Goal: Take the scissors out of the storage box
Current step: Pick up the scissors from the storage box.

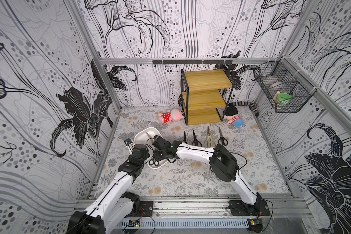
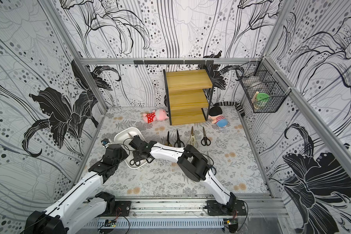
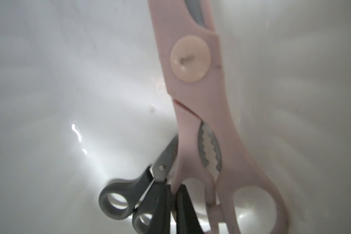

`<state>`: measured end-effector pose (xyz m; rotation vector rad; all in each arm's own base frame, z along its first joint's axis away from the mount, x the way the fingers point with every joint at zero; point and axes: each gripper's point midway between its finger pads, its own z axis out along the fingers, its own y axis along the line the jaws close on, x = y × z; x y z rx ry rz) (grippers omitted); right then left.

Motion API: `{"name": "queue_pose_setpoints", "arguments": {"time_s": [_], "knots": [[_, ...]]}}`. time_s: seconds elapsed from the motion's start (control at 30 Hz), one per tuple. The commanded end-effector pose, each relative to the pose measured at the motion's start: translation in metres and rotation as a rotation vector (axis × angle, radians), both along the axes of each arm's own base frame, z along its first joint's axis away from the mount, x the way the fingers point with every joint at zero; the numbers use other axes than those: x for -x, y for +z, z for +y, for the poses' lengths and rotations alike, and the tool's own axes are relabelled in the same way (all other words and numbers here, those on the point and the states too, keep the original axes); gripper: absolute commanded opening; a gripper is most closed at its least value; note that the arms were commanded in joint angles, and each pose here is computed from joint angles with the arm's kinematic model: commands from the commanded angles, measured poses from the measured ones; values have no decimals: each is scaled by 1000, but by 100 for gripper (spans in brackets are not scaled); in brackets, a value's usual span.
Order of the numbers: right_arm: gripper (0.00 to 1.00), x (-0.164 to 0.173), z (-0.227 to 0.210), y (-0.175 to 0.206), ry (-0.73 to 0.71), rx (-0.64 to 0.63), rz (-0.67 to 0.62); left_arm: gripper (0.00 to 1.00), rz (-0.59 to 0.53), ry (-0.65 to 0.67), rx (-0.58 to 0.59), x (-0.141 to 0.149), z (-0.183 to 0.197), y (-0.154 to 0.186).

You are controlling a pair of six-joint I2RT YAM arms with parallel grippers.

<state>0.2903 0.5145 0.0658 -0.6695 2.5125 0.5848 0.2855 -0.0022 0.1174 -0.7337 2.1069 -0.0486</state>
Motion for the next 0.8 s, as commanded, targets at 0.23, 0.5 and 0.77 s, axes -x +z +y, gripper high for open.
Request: {"name": "queue_pose_setpoints", "arguments": {"time_s": [0.23, 0.5, 0.77], "knots": [[0, 2, -2, 77, 16, -116, -61, 0, -64, 13, 7, -9, 0, 18], [0, -1, -17, 97, -20, -102, -97, 0, -64, 14, 8, -8, 0, 18], [0, 5, -86, 98, -135, -47, -71, 0, -66, 7, 13, -10, -1, 18]]}}
